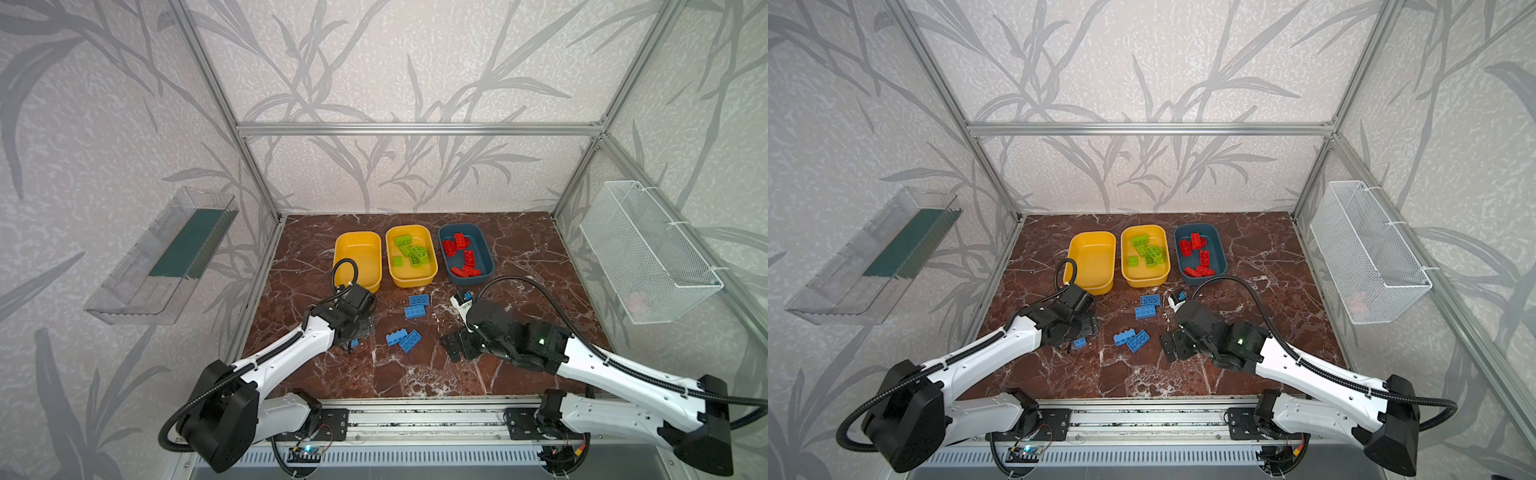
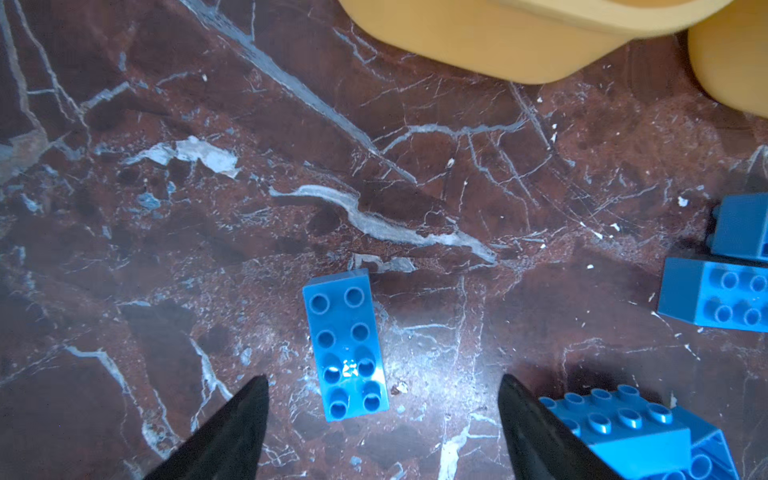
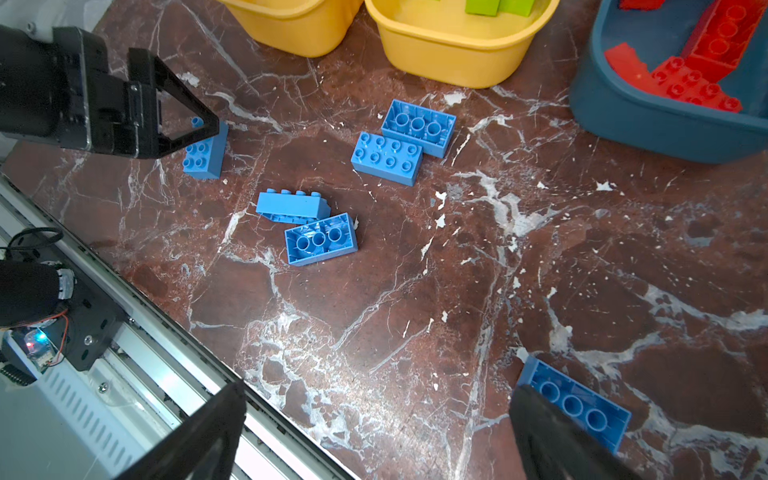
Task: Sort the legos into containers by color
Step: 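Move the left gripper down onto a blue brick and grasp it, then carry the blue brick with the left gripper into the empty yellow tub and release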
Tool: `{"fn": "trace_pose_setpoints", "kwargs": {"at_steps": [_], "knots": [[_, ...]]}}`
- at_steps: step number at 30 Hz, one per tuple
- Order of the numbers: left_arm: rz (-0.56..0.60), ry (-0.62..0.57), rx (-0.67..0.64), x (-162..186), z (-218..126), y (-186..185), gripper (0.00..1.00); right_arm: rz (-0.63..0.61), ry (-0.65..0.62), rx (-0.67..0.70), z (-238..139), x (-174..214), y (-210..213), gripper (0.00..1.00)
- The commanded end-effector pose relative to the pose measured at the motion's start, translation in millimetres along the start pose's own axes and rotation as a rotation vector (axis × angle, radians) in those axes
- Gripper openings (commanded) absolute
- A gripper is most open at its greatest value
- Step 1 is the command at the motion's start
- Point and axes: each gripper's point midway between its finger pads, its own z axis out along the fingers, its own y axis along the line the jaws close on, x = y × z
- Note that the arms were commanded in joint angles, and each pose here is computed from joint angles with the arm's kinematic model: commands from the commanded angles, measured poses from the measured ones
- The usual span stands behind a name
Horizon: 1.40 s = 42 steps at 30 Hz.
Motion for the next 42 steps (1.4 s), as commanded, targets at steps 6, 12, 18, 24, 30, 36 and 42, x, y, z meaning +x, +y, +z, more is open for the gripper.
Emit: {"fn": "trace_pose_setpoints", "kwargs": {"at_steps": [6,12,18,24,30,36,42], "knots": [[-0.022,0.005,-0.085,7,22,12,0.85,-0.003,-0.041,0.035,-18,-8,8,0.99],[-0.036,0.015,-0.109,15,35,19,0.82,0.002,-0.040,0.047,-22,-4,5,0.99],[-0.010,0.041,-0.134,22,46,23,0.60,-0.003,-0.039,0.042,-22,-2,5,0.99],[-0.006,0.070,-0.145,26,51,23,0.19,-0.005,-0.042,0.052,-24,1,1,0.99],[0.042,0.035,-0.163,8,23,21,0.10,-0.001,-0.050,0.057,-25,2,-2,0.99],[0.075,-0.131,-0.138,-51,-32,3,0.12,0.015,-0.060,0.059,-24,5,-5,0.99],[0.093,-0.231,-0.115,-122,-46,-36,0.13,-0.017,-0.084,0.087,-30,-4,-8,0.99]]}}
